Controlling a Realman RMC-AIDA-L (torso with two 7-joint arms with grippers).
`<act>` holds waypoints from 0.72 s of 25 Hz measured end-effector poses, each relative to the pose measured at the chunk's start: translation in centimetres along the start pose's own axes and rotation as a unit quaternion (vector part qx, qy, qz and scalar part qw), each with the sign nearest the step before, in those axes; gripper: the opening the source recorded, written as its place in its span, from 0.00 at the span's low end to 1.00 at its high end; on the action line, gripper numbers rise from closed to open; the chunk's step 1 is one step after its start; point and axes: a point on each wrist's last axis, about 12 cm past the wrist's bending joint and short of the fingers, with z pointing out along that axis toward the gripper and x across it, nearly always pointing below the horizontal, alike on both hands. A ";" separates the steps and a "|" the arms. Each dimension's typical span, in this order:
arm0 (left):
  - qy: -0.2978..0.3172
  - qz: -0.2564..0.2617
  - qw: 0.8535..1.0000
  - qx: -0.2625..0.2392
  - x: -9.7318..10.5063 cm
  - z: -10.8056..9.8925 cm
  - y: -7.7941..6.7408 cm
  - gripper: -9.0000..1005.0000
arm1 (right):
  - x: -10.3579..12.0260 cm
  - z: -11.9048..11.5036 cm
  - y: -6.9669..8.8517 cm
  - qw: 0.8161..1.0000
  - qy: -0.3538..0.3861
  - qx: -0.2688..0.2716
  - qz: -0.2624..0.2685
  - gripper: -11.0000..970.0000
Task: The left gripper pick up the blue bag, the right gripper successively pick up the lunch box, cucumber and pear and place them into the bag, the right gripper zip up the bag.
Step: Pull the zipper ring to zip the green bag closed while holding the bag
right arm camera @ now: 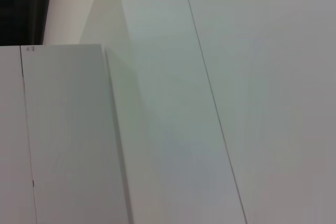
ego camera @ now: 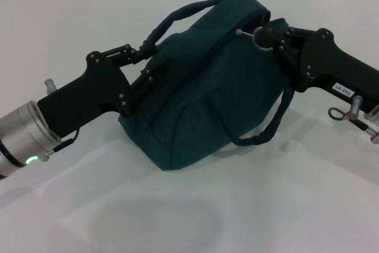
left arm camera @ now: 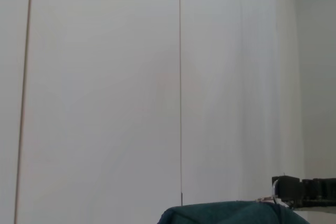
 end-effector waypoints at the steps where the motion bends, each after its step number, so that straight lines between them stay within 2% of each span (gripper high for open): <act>1: 0.001 0.000 1.000 0.001 0.0 0.0 0.0 0.46 | 0.0 0.0 0.0 1.000 0.000 0.000 0.000 0.02; 5: 0.003 0.000 1.000 0.002 0.1 0.1 0.0 0.28 | 0.0 0.0 0.0 1.000 -0.001 -0.001 0.000 0.02; 11: 0.004 0.003 1.000 0.003 0.1 0.0 -0.1 0.10 | 0.0 -0.2 0.2 1.000 -0.005 0.001 0.003 0.02; 16: 0.008 0.005 1.000 0.001 0.1 -0.3 0.0 0.07 | -0.2 -0.3 0.4 1.000 -0.014 -0.009 0.003 0.02; 18: 0.007 0.012 1.000 0.005 -0.3 -0.7 0.3 0.07 | -0.4 -0.4 1.2 0.999 -0.025 -0.042 0.003 0.02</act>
